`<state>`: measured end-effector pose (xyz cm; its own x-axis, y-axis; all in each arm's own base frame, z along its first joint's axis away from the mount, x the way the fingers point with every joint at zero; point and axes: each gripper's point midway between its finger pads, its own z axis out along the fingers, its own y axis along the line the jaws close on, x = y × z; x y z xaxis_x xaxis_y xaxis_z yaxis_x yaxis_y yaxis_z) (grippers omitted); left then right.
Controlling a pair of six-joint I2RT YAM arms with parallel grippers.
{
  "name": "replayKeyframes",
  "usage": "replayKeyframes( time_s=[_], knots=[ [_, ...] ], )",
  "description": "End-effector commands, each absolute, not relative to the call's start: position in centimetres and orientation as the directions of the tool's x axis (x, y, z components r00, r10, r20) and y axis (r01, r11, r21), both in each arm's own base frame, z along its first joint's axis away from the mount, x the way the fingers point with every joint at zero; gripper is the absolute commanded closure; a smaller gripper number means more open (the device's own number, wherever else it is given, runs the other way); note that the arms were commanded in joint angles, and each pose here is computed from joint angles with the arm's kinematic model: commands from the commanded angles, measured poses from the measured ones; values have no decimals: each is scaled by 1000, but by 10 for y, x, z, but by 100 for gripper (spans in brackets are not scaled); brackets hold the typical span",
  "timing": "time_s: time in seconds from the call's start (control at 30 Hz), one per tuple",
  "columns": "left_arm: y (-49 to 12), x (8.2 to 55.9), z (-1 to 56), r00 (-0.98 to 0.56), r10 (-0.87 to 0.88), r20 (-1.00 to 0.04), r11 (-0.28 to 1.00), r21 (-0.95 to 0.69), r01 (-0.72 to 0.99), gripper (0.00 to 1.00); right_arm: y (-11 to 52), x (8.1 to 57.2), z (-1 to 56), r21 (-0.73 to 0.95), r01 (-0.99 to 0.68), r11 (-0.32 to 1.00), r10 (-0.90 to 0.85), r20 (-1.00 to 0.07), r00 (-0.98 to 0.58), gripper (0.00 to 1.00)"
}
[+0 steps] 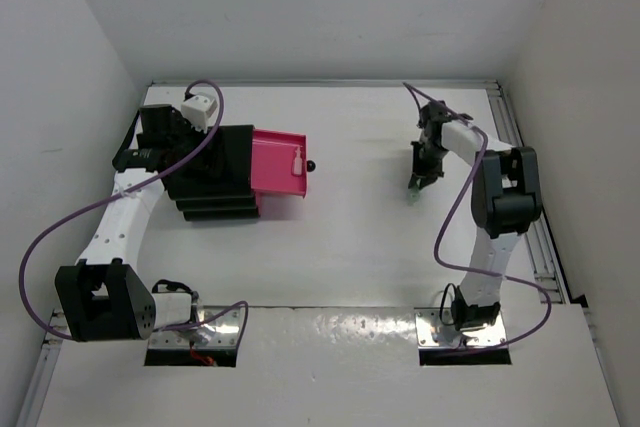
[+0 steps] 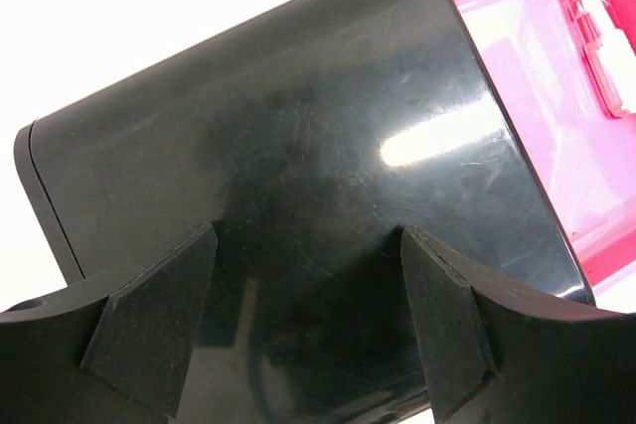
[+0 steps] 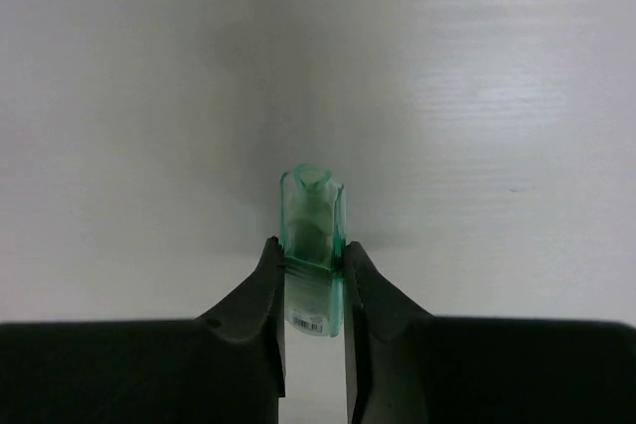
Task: Sort the stationery into containers
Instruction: Pick up the stationery from the center of the board, then place the stationery in the storage box.
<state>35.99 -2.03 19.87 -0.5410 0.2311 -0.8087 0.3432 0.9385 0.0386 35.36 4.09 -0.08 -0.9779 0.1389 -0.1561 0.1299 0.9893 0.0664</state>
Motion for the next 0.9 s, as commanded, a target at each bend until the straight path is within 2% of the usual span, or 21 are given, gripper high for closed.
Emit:
replayKeyframes(
  time_s=[0.0,0.13,0.23,0.4,0.63,0.73,0.83,0.87],
  knots=[
    [-11,336,164,-667,223,-711,950,6,312,19,104,401,74,254,36,967,123,-333,-935,100],
    [-14,338,161,-667,210,-715,950,-12,312,19,209,432,173,462,-162,872,102,-494,-864,100],
    [-15,338,161,-667,203,-717,950,-20,311,19,270,436,217,530,-248,811,101,-544,-833,100],
    [-18,339,161,-660,197,-725,948,-30,316,19,350,420,224,594,-350,724,34,-538,-842,100],
    [-21,340,156,-666,184,-723,947,-52,318,19,400,409,202,631,-404,662,-27,-518,-855,100],
    [-22,341,156,-663,181,-727,946,-57,320,19,413,409,195,634,-419,650,-42,-520,-853,94],
    [-23,342,155,-662,182,-728,945,-57,322,19,421,407,190,637,-427,642,-53,-519,-853,80],
    [-22,343,155,-661,184,-728,945,-54,322,19,422,407,188,638,-428,640,-56,-517,-854,70]
  ],
)
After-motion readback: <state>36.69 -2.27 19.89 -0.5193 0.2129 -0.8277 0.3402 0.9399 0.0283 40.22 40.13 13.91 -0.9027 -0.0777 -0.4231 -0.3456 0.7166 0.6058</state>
